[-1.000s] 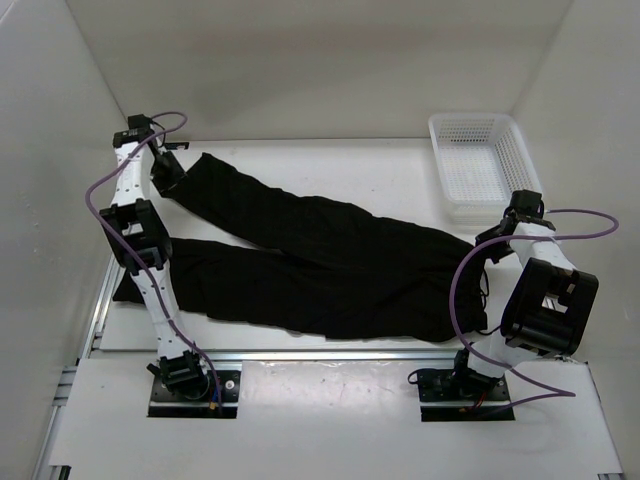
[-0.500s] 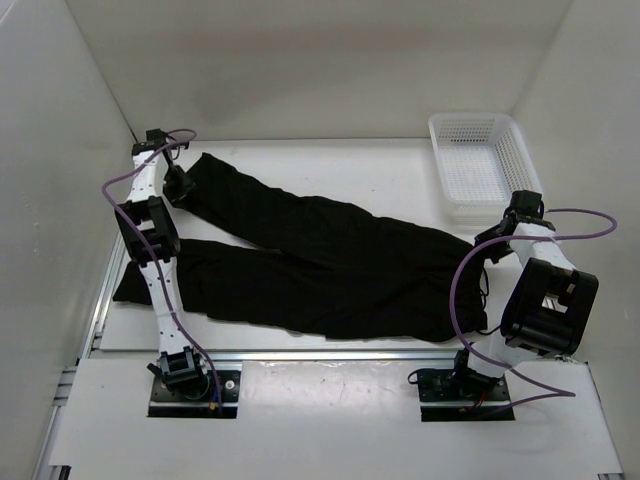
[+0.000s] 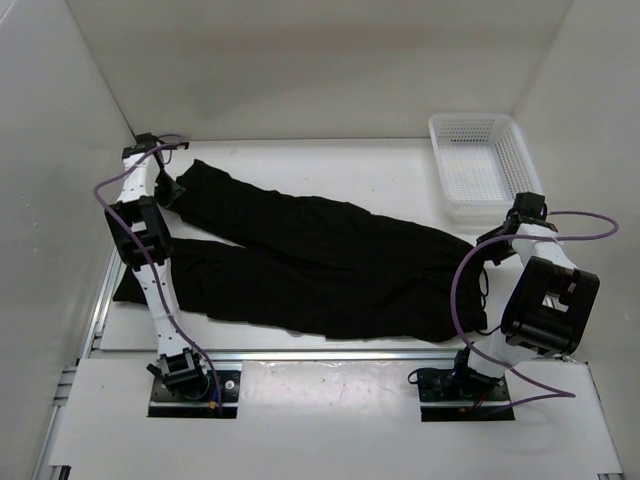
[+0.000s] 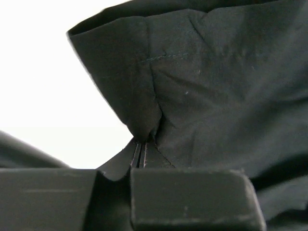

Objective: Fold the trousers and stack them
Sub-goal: Flatten the trousers out, then fold the trousers

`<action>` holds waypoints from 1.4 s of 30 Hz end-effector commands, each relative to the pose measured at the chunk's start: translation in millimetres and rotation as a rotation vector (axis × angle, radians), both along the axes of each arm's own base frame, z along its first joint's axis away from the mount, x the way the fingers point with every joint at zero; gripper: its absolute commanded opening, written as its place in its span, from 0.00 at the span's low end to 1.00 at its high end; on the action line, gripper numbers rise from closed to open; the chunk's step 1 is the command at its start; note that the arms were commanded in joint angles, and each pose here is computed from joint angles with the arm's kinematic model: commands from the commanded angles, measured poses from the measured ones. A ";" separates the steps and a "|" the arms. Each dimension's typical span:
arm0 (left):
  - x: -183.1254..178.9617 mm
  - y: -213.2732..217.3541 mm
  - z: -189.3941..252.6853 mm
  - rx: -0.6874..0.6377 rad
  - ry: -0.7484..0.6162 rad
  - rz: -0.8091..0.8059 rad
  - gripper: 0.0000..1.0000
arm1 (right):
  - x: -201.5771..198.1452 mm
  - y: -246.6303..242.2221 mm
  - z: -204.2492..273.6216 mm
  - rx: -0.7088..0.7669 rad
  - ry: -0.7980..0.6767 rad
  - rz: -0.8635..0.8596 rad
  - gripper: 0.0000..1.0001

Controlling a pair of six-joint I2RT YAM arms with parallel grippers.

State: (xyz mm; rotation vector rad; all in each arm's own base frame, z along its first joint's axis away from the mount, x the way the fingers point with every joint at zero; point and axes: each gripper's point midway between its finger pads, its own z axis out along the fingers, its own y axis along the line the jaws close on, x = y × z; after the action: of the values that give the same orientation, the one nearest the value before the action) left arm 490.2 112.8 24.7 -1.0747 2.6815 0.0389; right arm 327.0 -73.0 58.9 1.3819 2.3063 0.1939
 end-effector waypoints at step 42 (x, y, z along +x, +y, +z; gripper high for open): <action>-205.1 36.0 97.5 0.112 -0.077 0.414 0.75 | -99.5 118.4 98.0 -0.101 -0.226 0.629 0.85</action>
State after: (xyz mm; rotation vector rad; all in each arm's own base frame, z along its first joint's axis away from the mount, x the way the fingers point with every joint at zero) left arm 304.5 113.0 112.6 -1.4014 2.4632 0.1779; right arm 236.6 38.4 158.7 0.5939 2.4052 0.3928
